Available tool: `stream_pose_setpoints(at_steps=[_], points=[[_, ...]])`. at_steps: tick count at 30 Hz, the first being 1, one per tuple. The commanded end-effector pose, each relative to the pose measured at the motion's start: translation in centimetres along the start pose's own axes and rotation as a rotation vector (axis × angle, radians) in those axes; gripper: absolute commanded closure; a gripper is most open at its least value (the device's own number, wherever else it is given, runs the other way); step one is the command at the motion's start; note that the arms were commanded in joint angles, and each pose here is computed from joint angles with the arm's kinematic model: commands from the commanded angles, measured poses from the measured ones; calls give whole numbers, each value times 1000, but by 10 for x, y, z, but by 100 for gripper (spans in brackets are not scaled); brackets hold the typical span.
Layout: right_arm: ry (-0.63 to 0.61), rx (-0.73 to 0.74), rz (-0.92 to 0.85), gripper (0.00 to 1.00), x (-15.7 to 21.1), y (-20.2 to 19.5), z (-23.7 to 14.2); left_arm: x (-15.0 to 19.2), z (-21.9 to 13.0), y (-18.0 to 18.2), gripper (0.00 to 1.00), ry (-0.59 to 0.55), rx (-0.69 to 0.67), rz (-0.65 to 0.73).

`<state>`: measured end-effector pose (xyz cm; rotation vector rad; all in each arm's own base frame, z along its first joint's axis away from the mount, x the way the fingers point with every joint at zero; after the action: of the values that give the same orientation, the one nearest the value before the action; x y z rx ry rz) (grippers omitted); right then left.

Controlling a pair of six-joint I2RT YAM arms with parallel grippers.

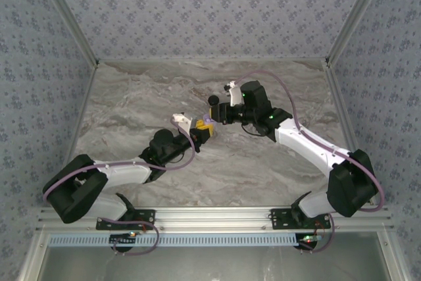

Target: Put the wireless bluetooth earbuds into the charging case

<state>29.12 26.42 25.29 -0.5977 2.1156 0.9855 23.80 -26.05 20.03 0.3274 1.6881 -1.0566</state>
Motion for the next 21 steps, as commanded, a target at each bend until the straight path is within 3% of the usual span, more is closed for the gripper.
stream_pose_setpoints(at_steps=[1, 21], points=[[-14, 2, -4, 76, -2, 3, 0, -20, 3, -13, 89, -74, 39, -4], [10, 33, 0, 76, 7, 0, 6, -27, 1, -15, 89, -93, 35, -12]])
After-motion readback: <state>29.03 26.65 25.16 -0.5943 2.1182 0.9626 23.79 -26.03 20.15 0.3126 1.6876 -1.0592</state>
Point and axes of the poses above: each hand's point on the last joint's axis, 136 mm out from that joint toward the fingers, its own z axis out along the fingers, its own y axis along the line the jaws close on, x = y × z, the point moved 5 cm from there along -z, back along the fingers, and after that the axes turned 10 degrees about -z, right-handed, at the moved point
